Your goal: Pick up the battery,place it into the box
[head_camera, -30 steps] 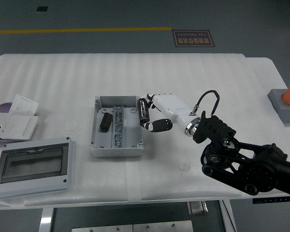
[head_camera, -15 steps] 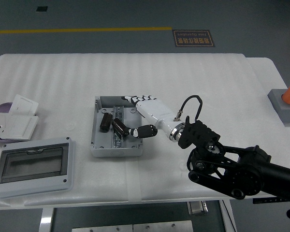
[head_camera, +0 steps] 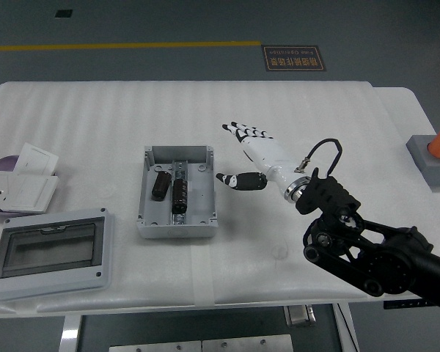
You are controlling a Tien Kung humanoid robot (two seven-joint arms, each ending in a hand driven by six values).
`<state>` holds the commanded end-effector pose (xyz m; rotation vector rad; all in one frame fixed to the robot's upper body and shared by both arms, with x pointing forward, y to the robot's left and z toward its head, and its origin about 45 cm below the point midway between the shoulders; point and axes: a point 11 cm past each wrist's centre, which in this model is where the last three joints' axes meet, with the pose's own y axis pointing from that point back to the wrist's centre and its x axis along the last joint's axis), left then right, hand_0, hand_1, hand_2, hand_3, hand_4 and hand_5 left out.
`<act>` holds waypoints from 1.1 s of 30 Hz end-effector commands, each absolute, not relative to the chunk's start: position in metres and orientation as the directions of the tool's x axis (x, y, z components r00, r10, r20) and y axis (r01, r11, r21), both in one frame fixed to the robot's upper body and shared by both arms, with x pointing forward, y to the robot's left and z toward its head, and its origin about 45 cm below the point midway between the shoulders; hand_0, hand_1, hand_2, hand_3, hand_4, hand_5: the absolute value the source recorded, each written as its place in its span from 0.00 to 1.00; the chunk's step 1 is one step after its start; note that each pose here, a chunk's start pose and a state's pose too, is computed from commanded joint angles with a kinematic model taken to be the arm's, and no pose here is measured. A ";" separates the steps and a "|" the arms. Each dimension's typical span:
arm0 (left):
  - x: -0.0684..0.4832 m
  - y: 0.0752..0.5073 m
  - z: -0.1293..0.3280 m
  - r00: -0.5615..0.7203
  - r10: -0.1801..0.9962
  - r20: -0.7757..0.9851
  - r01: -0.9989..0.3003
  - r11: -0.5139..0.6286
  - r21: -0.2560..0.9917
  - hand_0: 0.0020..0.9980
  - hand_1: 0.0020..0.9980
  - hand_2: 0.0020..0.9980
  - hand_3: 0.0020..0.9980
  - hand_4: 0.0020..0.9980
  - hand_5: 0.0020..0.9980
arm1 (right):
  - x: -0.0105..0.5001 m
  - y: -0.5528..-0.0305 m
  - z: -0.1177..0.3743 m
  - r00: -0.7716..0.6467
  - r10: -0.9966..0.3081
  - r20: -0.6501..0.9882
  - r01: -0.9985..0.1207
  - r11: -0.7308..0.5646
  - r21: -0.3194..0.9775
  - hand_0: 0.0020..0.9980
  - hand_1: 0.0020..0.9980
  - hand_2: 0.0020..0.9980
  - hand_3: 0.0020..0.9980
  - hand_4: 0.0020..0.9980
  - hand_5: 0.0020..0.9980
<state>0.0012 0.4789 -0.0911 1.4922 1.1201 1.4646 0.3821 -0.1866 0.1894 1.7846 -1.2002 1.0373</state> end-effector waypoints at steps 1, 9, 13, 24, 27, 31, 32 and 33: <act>0.001 0.479 -0.091 -0.039 0.940 0.339 0.082 -0.335 0.939 0.57 0.62 0.50 0.53 0.68 0.18 | 0.384 -0.198 0.190 0.224 -0.354 0.908 -0.955 -0.265 0.132 1.00 1.00 1.00 1.00 0.82 0.39; -0.004 0.476 -0.092 -0.043 0.942 0.333 0.090 -0.329 0.940 0.57 0.62 0.51 0.53 0.68 0.18 | 0.387 -0.267 0.194 0.129 -0.417 0.900 -0.991 -0.096 0.097 1.00 1.00 1.00 1.00 0.80 0.40; -0.008 0.476 -0.093 -0.033 0.943 0.332 0.098 -0.328 0.940 0.57 0.62 0.51 0.53 0.68 0.18 | 0.381 -0.285 0.199 0.070 -0.497 0.865 -0.997 -0.050 0.052 1.00 1.00 1.00 1.00 0.80 0.40; -0.009 0.483 -0.089 0.015 0.940 0.341 0.117 -0.341 0.933 0.57 0.62 0.51 0.53 0.68 0.17 | 0.364 -0.345 0.206 -0.103 -0.662 0.743 -0.993 0.109 -0.041 1.00 0.98 0.96 1.00 0.79 0.39; -0.010 0.485 -0.088 0.020 0.939 0.345 0.121 -0.345 0.931 0.57 0.62 0.51 0.53 0.68 0.17 | 0.361 -0.349 0.205 -0.114 -0.670 0.734 -0.992 0.119 -0.045 0.97 0.94 0.92 0.99 0.78 0.39; -0.012 0.487 -0.087 0.026 0.937 0.347 0.126 -0.348 0.929 0.57 0.62 0.51 0.53 0.68 0.17 | 0.358 -0.354 0.206 -0.129 -0.675 0.726 -0.990 0.133 -0.053 0.97 0.94 0.92 0.99 0.78 0.39; -0.013 0.487 -0.087 0.027 0.937 0.348 0.127 -0.348 0.929 0.58 0.62 0.51 0.53 0.68 0.17 | 0.357 -0.356 0.207 -0.135 -0.676 0.724 -0.989 0.138 -0.056 0.93 0.93 0.91 0.97 0.78 0.39; -0.013 0.487 -0.087 0.028 0.937 0.348 0.127 -0.349 0.929 0.58 0.62 0.51 0.53 0.68 0.17 | 0.357 -0.357 0.208 -0.140 -0.677 0.723 -0.988 0.141 -0.058 0.93 0.93 0.91 0.97 0.78 0.39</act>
